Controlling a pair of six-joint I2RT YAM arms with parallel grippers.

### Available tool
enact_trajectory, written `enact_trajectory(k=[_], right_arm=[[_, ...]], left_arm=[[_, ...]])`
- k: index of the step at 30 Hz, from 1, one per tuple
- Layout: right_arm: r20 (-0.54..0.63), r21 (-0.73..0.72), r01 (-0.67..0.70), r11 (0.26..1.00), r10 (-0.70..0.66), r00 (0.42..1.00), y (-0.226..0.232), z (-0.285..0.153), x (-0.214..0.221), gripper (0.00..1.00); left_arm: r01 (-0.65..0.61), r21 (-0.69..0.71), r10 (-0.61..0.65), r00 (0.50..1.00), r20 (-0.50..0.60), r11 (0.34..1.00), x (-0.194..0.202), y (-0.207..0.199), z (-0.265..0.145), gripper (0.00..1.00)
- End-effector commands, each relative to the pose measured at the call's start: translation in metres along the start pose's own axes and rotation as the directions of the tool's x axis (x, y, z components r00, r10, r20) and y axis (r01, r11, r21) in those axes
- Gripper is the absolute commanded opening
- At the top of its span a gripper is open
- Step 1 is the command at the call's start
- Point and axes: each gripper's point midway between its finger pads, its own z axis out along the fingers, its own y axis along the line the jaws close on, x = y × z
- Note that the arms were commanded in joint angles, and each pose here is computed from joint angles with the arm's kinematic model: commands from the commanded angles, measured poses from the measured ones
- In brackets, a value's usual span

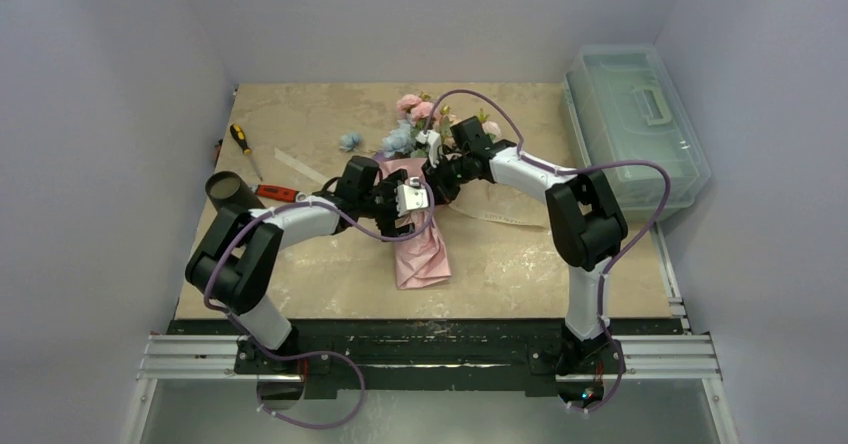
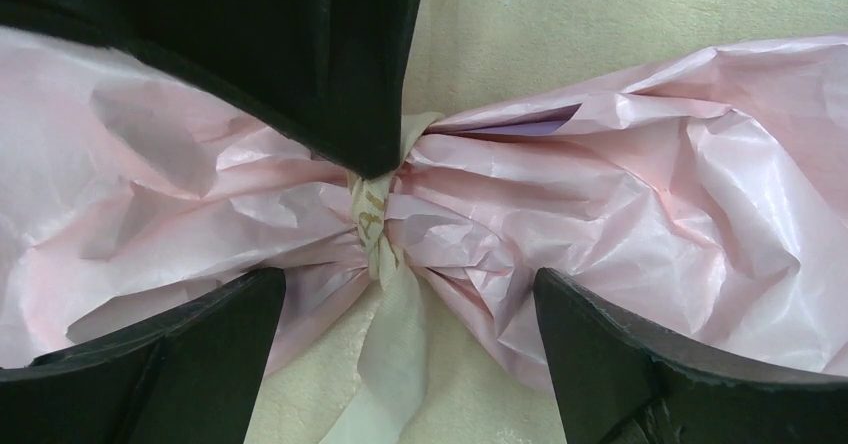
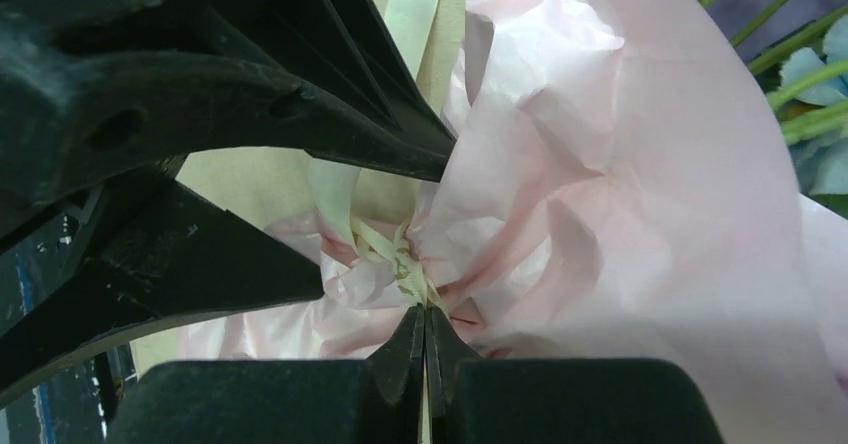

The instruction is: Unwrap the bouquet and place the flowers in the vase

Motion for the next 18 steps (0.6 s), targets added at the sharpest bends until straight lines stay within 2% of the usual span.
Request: enact_trajectory(k=[1, 5, 16, 18], right_arm=[[0.047, -0.004, 0.054, 0.999, -0.054, 0.997, 0.001, -0.031, -0.023, 0.00], [0.024, -0.003, 0.057, 0.998, -0.057, 0.998, -0.003, -0.035, -0.015, 0.00], [0.051, -0.021, 0.034, 0.999, -0.033, 0.998, -0.006, -0.054, -0.022, 0.00], [0.069, -0.037, 0.009, 0.999, -0.007, 0.998, -0.001, -0.053, -0.028, 0.12]], left_arm=[[0.049, 0.050, -0.043, 0.991, -0.123, 0.998, 0.028, -0.012, 0.002, 0.94], [0.074, 0.065, -0.063, 0.987, -0.147, 0.995, 0.034, -0.017, 0.002, 0.93], [0.070, 0.062, -0.060, 0.987, -0.149, 0.996, 0.034, -0.017, 0.001, 0.93], [0.069, 0.060, -0.060, 0.988, -0.144, 0.996, 0.033, -0.016, 0.001, 0.93]])
